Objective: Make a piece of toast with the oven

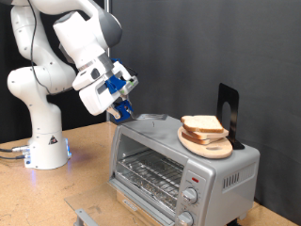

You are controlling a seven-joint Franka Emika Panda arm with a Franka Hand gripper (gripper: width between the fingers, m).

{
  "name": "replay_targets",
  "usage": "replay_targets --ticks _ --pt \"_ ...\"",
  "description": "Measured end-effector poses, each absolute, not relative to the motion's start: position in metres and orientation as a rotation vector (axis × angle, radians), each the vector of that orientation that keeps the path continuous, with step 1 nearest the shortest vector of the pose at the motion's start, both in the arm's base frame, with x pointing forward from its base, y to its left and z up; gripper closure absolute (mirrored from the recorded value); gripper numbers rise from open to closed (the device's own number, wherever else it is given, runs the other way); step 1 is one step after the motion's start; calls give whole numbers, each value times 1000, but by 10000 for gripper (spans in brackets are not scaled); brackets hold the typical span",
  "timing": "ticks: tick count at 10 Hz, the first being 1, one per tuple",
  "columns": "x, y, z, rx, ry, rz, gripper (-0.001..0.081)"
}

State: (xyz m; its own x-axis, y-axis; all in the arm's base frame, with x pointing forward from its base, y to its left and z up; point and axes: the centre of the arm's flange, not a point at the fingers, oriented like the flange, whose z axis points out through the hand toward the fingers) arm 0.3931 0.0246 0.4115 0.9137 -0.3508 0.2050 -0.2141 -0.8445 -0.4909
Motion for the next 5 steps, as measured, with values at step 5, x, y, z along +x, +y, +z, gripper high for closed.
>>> replay_targets --ticks 5 --pt "409 33 405 -2624 390 -362 337"
